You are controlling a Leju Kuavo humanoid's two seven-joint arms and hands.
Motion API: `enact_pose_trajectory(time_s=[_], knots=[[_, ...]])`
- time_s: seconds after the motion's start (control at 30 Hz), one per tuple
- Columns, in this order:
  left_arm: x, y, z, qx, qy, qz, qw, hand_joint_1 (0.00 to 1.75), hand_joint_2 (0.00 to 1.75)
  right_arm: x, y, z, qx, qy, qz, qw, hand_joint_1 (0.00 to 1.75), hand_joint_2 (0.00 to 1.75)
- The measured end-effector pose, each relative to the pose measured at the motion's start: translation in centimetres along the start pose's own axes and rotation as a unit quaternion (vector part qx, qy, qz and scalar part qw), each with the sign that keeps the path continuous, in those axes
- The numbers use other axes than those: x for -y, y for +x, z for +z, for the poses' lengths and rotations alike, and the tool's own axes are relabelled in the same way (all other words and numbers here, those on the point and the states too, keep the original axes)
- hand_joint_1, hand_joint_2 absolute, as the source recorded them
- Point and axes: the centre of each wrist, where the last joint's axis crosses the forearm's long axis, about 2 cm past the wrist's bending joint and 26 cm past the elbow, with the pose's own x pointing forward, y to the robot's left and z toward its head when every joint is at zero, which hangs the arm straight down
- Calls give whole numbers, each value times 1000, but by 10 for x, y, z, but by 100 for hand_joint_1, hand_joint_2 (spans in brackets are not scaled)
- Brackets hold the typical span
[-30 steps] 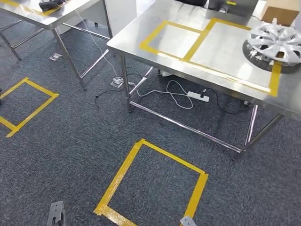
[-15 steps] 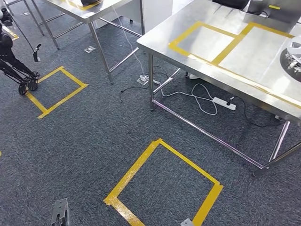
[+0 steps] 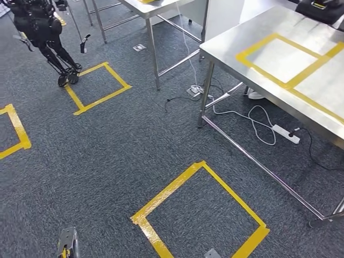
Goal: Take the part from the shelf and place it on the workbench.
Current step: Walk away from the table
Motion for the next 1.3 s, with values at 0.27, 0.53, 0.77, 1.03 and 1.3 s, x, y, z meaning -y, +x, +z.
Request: enact_pose_trajectory(time_s=[0.27,0.53,0.77,1.03,1.3], knots=[[1,0,0,0,-1,0,1000,0,0,-2,-2,1,-3,3,1,1000,0,0],[1,0,0,0,0,0,1000,0,0,-2,-2,1,-3,6,8,1000,0,0],[2,0,1,0,-2,0,1000,0,0,-3,-3,1,-3,8,12,1000,0,0],[2,1,1,1,-2,1,1000,0,0,-1,0,0,1,7,12,1000,0,0],[3,4,1,3,-4,2,1000,0,0,-3,-3,1,-2,13,12,1000,0,0]])
